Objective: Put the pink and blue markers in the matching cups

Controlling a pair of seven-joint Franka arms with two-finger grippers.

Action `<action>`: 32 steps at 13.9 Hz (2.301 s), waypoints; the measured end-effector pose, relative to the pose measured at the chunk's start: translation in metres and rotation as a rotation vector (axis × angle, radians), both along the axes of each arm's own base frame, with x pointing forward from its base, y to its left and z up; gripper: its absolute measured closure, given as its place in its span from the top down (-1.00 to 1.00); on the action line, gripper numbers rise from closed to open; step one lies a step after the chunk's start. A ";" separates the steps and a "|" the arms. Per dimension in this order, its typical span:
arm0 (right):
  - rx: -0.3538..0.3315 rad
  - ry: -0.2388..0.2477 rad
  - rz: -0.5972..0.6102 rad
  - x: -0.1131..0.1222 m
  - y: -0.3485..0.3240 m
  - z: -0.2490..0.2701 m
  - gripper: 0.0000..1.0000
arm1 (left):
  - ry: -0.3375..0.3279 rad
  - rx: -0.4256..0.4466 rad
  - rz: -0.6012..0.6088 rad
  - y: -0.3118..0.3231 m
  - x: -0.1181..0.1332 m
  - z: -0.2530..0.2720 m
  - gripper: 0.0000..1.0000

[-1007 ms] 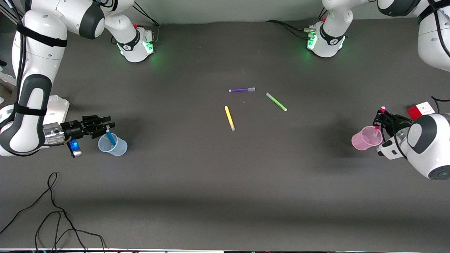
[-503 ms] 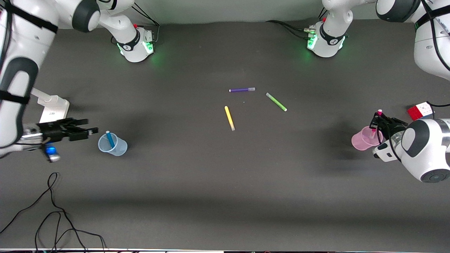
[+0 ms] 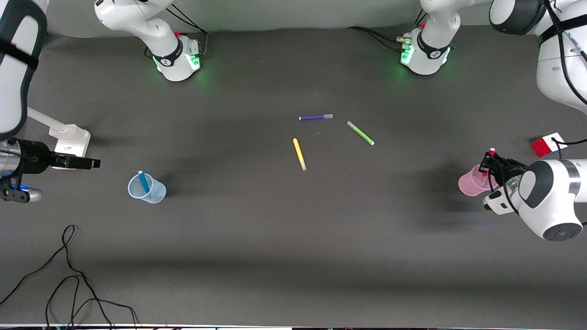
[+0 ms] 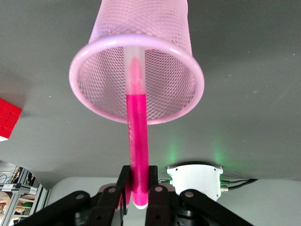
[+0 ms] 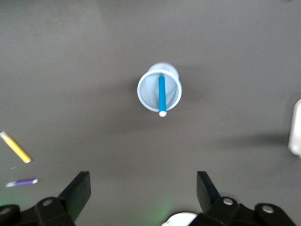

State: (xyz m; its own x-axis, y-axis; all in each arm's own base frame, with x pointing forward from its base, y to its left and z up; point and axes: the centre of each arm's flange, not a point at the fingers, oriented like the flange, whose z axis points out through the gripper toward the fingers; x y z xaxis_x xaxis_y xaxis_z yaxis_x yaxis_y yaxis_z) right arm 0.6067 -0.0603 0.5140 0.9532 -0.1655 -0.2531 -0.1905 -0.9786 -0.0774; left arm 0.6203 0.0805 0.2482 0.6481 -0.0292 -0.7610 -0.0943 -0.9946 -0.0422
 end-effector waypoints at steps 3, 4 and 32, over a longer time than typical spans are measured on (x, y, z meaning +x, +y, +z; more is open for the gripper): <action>-0.083 -0.084 0.059 -0.007 0.004 0.030 1.00 | -0.007 -0.002 -0.002 0.000 0.002 -0.005 -0.18; -0.087 -0.103 0.062 -0.012 -0.002 0.037 1.00 | -0.010 -0.002 -0.002 0.000 0.002 -0.004 0.00; -0.027 -0.246 0.189 -0.069 0.072 0.097 1.00 | -0.776 -0.062 -0.004 -0.102 -0.055 0.334 1.00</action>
